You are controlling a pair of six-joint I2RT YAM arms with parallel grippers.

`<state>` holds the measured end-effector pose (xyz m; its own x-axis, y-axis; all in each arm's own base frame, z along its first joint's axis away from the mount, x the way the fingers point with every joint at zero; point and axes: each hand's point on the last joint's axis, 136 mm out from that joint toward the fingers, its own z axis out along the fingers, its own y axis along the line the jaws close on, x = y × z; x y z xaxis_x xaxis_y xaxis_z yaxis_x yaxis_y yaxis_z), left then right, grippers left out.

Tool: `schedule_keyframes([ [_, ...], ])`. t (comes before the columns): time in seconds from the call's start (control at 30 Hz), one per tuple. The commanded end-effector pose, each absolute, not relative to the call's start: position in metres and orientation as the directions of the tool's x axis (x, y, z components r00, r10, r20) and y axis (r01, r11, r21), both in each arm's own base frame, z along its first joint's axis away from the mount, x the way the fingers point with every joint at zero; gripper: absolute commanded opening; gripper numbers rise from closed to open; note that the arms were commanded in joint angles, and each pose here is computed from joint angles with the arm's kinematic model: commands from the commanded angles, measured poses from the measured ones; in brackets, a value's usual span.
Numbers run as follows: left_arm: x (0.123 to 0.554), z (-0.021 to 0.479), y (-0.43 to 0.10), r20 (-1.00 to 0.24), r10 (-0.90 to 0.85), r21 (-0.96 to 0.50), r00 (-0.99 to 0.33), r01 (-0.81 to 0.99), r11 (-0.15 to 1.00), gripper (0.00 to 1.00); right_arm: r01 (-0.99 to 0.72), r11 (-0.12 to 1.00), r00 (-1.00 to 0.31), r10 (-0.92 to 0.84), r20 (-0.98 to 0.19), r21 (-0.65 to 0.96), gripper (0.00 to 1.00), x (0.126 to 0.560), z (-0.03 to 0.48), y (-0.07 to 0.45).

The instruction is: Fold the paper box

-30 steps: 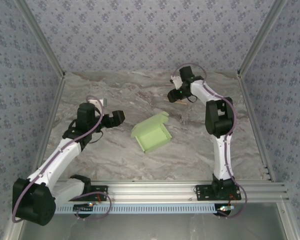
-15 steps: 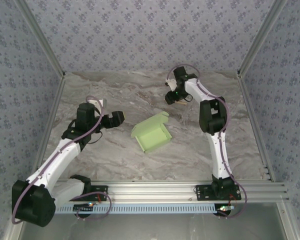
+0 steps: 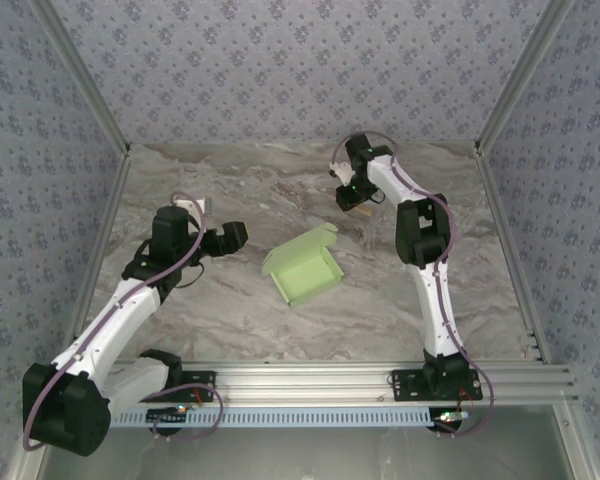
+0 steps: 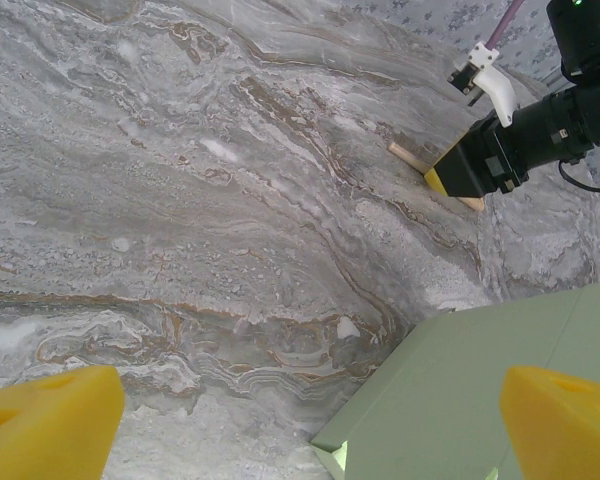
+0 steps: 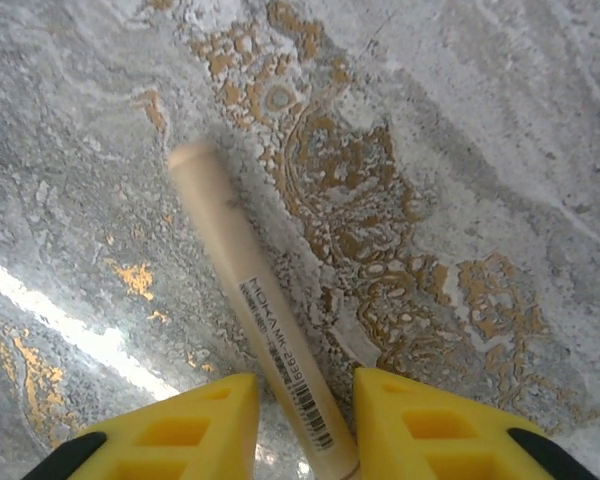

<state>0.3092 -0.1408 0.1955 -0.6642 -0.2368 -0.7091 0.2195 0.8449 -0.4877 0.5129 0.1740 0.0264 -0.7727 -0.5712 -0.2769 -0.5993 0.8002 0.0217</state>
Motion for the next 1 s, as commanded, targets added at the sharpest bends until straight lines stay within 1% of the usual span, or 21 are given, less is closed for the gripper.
schedule_keyframes([
  [0.0,0.305,0.198,-0.138,-0.724,-0.219,-0.468,-0.655,0.231,0.853,0.96,-0.627,0.779,-0.762,-0.62,-0.186,-0.025,0.28,0.5,0.017,0.167],
  [0.13,0.303,0.199,-0.137,-0.728,-0.217,-0.461,-0.65,0.23,0.857,0.96,-0.624,0.78,-0.765,-0.622,-0.164,-0.049,0.22,0.498,0.016,0.163],
  [0.27,0.302,0.198,-0.136,-0.728,-0.216,-0.459,-0.651,0.228,0.859,0.96,-0.606,0.793,-0.775,-0.606,-0.18,-0.06,0.17,0.498,0.024,0.162],
  [0.4,0.302,0.196,-0.136,-0.727,-0.216,-0.459,-0.652,0.228,0.859,0.96,-0.558,0.829,-0.794,-0.549,-0.261,-0.047,0.16,0.5,0.049,0.163],
  [0.57,0.3,0.195,-0.136,-0.725,-0.215,-0.461,-0.654,0.231,0.857,0.96,-0.474,0.88,-0.824,-0.449,-0.345,-0.013,0.15,0.485,0.086,0.149],
  [0.7,0.299,0.195,-0.137,-0.724,-0.218,-0.467,-0.654,0.233,0.853,0.96,-0.432,0.902,-0.809,-0.378,-0.45,0.019,0.14,0.453,0.123,0.141],
  [0.8,0.298,0.192,-0.139,-0.716,-0.221,-0.479,-0.662,0.236,0.846,0.96,-0.415,0.907,-0.769,-0.31,-0.559,0.069,0.14,0.417,0.157,0.143],
  [0.83,0.297,0.192,-0.14,-0.713,-0.221,-0.482,-0.665,0.236,0.844,0.96,-0.426,0.901,-0.738,-0.291,-0.609,0.086,0.14,0.405,0.171,0.148],
  [0.9,0.296,0.19,-0.14,-0.71,-0.221,-0.484,-0.669,0.235,0.843,0.96,-0.459,0.883,-0.688,-0.285,-0.668,0.096,0.14,0.376,0.19,0.157],
  [0.97,0.295,0.188,-0.139,-0.709,-0.223,-0.485,-0.669,0.232,0.843,0.96,-0.517,0.853,-0.637,-0.331,-0.697,0.068,0.15,0.344,0.198,0.17],
])
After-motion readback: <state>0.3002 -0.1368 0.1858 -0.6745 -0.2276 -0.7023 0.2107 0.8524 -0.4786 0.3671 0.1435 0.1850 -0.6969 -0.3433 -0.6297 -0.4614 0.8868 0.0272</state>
